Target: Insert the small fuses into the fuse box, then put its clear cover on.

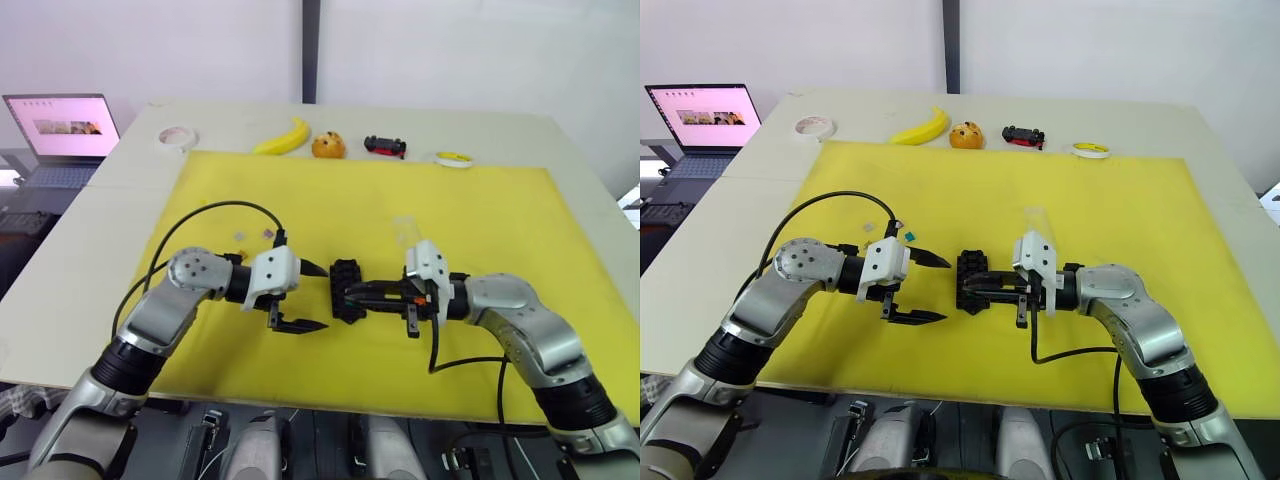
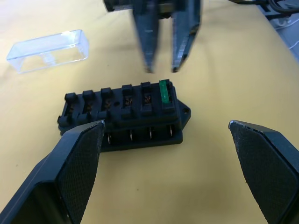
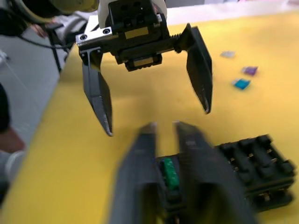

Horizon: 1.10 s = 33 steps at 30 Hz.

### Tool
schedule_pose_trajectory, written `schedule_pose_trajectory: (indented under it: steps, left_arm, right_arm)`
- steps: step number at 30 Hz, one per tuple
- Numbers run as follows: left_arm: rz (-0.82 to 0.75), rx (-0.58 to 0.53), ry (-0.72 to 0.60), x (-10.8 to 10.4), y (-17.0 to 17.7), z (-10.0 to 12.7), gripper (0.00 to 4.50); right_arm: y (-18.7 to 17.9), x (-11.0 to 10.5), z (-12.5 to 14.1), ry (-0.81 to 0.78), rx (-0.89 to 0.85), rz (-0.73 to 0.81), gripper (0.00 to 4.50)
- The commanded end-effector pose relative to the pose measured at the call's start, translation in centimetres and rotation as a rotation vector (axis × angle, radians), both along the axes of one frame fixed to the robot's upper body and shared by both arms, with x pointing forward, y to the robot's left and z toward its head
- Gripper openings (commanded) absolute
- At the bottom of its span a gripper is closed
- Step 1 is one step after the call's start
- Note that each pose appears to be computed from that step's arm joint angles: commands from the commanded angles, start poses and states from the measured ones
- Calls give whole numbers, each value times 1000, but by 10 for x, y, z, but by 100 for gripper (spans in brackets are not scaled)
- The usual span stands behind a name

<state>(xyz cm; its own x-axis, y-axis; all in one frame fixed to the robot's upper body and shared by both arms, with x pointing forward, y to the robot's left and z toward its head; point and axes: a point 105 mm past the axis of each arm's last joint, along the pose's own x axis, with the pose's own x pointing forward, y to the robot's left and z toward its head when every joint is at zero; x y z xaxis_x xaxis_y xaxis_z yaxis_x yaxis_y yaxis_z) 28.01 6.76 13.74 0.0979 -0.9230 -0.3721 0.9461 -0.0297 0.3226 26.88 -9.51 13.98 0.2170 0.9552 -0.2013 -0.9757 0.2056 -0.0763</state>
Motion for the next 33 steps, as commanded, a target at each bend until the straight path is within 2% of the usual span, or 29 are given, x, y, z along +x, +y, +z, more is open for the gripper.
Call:
schedule_pose_trajectory:
  steps: [1,13,19,20,22,24,27,30,31,33]
  left_arm:
    - [-28,-13,-41,-2,-5,8,450]
    - [-21,-16,-46,0,-5,9,450]
    - [-19,-18,-48,2,-5,9,450]
    - [-18,-19,-48,2,-5,9,450]
    - [6,-35,-34,3,-2,10,450]
    - [43,-58,-12,3,5,12,450]
    - [142,-91,32,0,28,11,450]
    - [234,-110,62,-4,47,10,450]
    - [290,-120,107,-8,62,7,450]
    - [369,-130,160,-15,85,5,450]
  right_arm:
    - [2,-1,4,18,2,12,2]
    - [-7,4,-29,27,-204,-53,2]
    - [-9,3,-28,7,-211,-48,2]
    - [-8,3,-26,-7,-202,-49,2]
    - [-11,7,1,-34,-100,-91,2]
    - [-18,2,24,-49,-25,-111,2]
    - [-48,-2,40,-74,-6,-241,2]
    - [-74,-7,43,-75,-31,-353,2]
    - [-95,-6,40,-68,-60,-438,2]
    - [-127,-8,37,-57,-106,-566,55]
